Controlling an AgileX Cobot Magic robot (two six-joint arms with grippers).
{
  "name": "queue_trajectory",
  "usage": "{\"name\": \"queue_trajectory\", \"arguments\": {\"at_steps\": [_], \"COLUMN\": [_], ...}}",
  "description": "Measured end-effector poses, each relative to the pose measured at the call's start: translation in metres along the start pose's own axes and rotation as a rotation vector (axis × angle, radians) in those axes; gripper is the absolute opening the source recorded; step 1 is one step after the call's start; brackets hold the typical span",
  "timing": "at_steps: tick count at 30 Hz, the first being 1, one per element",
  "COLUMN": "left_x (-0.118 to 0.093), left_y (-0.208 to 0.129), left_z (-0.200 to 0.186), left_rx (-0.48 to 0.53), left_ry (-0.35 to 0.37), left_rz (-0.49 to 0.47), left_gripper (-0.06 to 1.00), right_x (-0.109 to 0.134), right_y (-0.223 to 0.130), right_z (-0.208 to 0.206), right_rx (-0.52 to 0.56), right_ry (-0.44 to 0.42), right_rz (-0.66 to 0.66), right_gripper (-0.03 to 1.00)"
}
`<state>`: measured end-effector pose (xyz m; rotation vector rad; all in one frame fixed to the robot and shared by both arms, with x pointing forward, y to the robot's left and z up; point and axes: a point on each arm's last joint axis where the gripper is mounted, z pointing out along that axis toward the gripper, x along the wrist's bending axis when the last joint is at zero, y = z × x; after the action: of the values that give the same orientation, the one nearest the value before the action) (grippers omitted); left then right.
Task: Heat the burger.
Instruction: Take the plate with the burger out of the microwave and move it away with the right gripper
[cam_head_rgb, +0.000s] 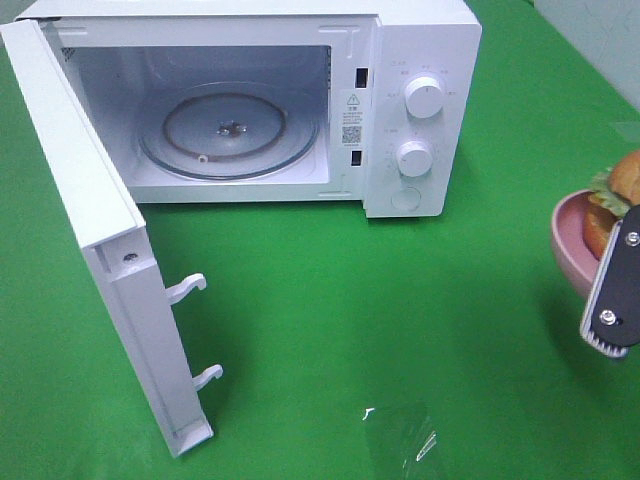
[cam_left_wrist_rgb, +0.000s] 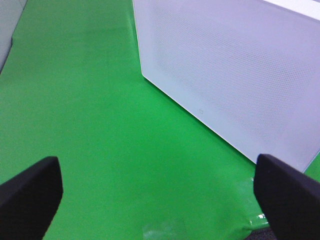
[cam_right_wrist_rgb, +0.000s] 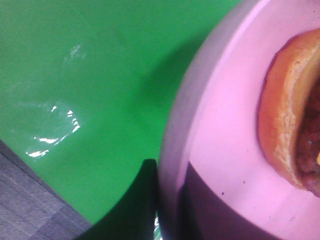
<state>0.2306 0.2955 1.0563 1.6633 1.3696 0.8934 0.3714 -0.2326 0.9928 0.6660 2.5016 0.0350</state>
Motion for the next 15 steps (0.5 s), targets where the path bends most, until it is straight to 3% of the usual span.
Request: {"name": "queue_trajectory", "arguments": {"at_steps": [6, 15], "left_x": [0.0, 0.0], "left_y": [0.0, 0.0], "left_z": [0.0, 0.0], "left_rx": [0.0, 0.0], "left_ry": [0.0, 0.0], "left_rz": [0.0, 0.0], "left_gripper": [0.96, 0.96], "right_x": [0.0, 0.0], "right_y": [-0.0033, -0.0082], "right_z": [-0.0001, -0.0005], "right_rx": [0.036, 0.088], "right_ry": [-0.003, -0.011], "right_rz": [0.182, 0.264], "right_gripper": [0.07, 0.07]}}
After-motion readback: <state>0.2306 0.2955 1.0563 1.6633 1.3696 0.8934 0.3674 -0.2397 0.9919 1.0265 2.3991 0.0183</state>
